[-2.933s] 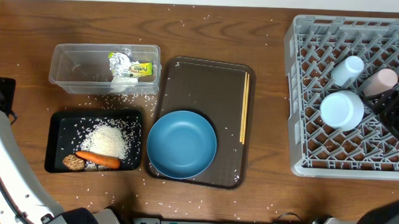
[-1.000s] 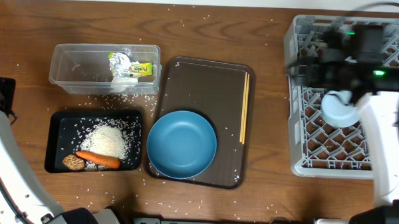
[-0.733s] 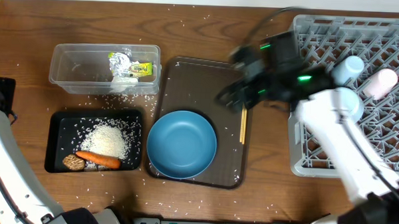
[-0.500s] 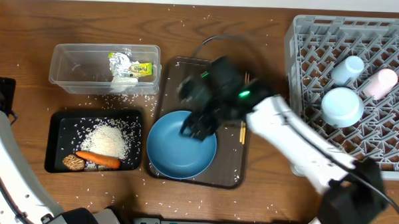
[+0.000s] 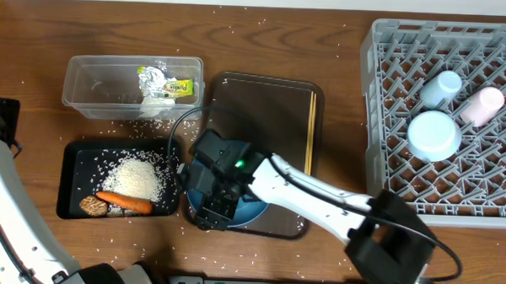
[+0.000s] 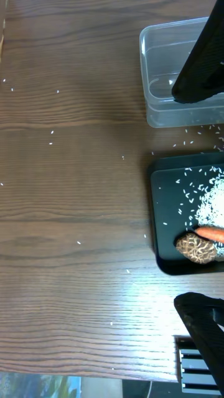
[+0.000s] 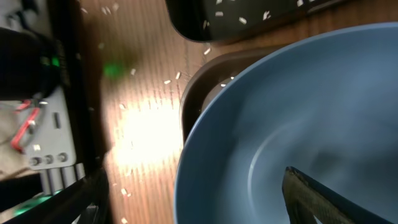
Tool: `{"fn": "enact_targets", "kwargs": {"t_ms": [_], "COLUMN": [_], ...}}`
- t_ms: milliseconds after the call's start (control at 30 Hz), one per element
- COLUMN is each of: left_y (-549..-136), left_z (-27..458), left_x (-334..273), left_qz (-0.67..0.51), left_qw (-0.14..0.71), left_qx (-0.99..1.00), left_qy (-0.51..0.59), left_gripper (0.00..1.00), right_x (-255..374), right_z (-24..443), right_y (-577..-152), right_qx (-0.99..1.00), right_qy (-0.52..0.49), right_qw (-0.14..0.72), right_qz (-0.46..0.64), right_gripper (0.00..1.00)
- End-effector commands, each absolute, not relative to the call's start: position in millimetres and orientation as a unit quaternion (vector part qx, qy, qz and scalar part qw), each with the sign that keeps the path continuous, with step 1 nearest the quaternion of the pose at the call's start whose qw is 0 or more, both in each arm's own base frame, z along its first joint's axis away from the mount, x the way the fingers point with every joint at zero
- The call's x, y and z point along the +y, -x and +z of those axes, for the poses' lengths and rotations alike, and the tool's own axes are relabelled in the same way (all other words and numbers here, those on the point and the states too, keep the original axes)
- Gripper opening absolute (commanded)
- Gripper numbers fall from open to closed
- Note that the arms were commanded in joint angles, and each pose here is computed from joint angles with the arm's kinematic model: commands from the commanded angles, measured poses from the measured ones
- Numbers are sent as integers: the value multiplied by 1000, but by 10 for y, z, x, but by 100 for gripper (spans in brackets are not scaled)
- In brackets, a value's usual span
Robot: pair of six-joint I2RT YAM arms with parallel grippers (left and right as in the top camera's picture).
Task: Sort waste into correct bins and load items into the dishwasher rack
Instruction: 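Reach the right gripper to the blue plate rim and lift it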
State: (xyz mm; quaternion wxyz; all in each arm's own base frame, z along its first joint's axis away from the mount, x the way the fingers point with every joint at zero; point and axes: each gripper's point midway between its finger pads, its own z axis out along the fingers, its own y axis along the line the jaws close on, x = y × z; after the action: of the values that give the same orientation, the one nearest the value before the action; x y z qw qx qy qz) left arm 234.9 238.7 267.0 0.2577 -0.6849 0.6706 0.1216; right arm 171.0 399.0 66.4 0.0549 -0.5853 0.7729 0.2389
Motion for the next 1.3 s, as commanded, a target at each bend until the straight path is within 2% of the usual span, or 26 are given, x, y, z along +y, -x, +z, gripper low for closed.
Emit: {"fn": "enact_targets", "kwargs": {"t_ms": [0,167,267,467,633,867,1067,1267], "left_y": [-2344,-2344,-2344,-2344,-2344,-2344,-2344,-2344], "left_z": [2676,2676,2676,2676,2676,2676,2676,2676], "left_x": [2397,2397,2397,2397,2397,2397,2397,2397], "left_qz": [121,121,121,121,121,121,121,121], "left_qw": [257,257,257,257,257,257,257,257], "left_qx": [670,670,670,670,670,670,670,670], "left_qy": [686,686,686,686,686,686,686,686], "left_gripper": [98,98,98,98,98,98,98,98], "right_x": [4001,4007,3951,3858,3748,3627,3769,3891], "right_z": [449,283,177,27,-28,-30,-16,68], "right_y": [-1711,-1655,-1692,-1830,-2117,-2358,-2139,-1984], "right_qx": [771,771,777,783,800,821,809,800], "right_qy": [596,602,607,614,592,562,576,585], "right_qw": [47,33,38,70,101,98,67,54], "right_qz": [216,204,163,65,7,18,92,123], "right_gripper": [81,76,71,66,54,48,48,44]}}
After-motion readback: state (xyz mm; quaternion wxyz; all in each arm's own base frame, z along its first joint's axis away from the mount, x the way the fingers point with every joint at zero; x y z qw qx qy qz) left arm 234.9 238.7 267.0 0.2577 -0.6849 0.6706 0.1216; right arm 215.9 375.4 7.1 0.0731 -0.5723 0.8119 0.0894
